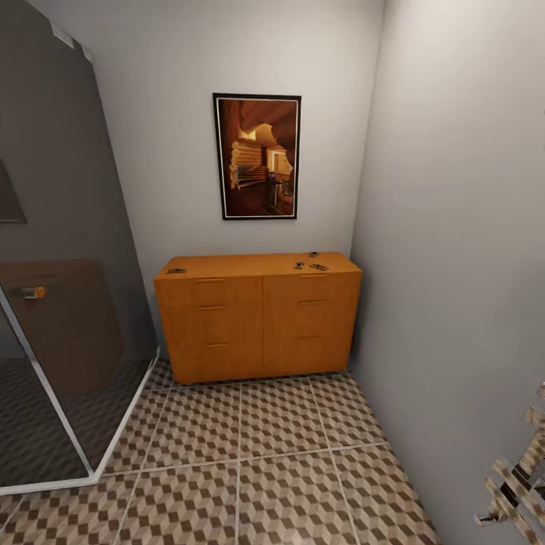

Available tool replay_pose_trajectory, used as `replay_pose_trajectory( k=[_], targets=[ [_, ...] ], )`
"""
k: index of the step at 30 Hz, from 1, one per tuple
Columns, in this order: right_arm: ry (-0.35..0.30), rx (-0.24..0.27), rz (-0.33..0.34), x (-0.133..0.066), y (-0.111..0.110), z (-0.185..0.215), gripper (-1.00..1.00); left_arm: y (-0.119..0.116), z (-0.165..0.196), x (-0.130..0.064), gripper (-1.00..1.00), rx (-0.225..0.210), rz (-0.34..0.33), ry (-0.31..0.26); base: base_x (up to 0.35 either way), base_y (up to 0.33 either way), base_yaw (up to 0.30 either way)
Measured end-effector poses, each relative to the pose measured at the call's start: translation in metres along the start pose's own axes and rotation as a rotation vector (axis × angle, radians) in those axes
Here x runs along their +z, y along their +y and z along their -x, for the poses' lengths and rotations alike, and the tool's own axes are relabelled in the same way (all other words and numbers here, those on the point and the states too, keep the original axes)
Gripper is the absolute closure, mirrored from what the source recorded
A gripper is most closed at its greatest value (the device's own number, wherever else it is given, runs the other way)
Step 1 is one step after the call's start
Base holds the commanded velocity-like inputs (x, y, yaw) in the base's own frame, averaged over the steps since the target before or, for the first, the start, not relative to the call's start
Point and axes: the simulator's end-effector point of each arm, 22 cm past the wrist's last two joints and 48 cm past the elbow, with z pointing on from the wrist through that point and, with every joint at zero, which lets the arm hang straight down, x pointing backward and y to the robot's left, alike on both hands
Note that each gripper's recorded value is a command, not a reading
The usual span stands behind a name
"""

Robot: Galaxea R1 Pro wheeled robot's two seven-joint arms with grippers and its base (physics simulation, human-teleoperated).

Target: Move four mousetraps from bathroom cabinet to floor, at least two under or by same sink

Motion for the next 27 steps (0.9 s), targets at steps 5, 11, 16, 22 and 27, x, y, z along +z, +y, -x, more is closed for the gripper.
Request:
replay_pose_trajectory(
  k=[5, 11, 16, 22, 27],
  targets=[
    [0.002, 0.0, 0.0, 0.0, 0.0001, -0.001, -1.0, -0.0002, -0.0006, 0.0001, -1.0, 0.0, -0.001, 0.002, 0.23, -0.2, 0.001],
    [0.007, 0.0, 0.0, 0.0001, 0.0001, -0.003, -1.0, -0.0005, -0.0026, -0.0001, -1.0, 0.0, -0.003, 0.007, 0.245, -0.036, 0.0],
    [0.008, 0.0, 0.0, 0.0, 0.0002, -0.0037, -1.0, 0.0001, -0.0033, -0.0001, -1.0, 0.002, -0.002, 0.008, 0.249, -0.008, 0.0],
    [0.009, 0.0, 0.0, 0.0, 0.0002, -0.0041, -1.0, 0.0005, -0.0029, 0.0001, -1.0, 0.001, -0.002, 0.008, 0.257, 0.067, 0.0],
    [0.009, 0.0, 0.0, 0.0, 0.0002, -0.0042, -1.0, 0.0005, -0.003, 0.0, -1.0, 0.001, -0.002, 0.008, 0.26, 0.1, 0.0]
  ],
)
